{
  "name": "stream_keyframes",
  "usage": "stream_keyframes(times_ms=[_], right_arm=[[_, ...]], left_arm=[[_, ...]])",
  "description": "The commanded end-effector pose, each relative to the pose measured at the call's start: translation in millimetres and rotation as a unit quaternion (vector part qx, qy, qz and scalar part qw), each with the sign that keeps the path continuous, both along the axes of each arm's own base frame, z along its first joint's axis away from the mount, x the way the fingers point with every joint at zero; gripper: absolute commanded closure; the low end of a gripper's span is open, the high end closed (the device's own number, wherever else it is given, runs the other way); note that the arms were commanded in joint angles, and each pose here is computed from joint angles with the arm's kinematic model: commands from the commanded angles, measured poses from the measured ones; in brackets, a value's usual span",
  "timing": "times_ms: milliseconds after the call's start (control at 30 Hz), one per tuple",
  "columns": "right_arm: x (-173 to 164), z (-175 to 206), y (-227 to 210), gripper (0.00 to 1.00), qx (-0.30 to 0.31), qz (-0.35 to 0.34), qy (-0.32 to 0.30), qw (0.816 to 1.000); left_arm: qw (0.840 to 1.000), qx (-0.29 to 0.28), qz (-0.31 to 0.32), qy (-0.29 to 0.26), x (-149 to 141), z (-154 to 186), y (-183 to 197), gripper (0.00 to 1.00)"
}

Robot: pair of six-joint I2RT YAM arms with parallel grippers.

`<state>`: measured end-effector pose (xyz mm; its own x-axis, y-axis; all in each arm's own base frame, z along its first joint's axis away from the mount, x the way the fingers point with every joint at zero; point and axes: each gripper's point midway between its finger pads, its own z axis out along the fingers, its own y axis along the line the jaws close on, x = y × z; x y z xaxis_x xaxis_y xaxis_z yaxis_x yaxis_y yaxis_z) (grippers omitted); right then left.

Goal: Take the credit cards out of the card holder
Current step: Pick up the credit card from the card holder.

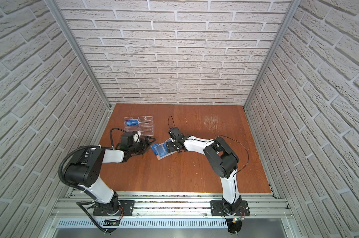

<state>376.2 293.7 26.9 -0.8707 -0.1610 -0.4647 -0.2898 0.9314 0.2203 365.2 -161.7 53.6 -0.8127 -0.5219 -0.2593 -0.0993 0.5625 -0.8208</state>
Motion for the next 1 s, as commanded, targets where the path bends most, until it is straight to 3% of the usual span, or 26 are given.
stream_keyframes(times_ms=[0,967], right_arm=[[-25,-33,-5,0.28,-0.005,0.004,0.059,0.998],[-26,-34,0,0.32,0.016,0.002,0.07,0.997]], left_arm=[[1.0,-0.003,-0.006,0.002,-2,-7,-4,0.12],[0.996,-0.05,-0.067,-0.033,-21,-15,-45,0.2]])
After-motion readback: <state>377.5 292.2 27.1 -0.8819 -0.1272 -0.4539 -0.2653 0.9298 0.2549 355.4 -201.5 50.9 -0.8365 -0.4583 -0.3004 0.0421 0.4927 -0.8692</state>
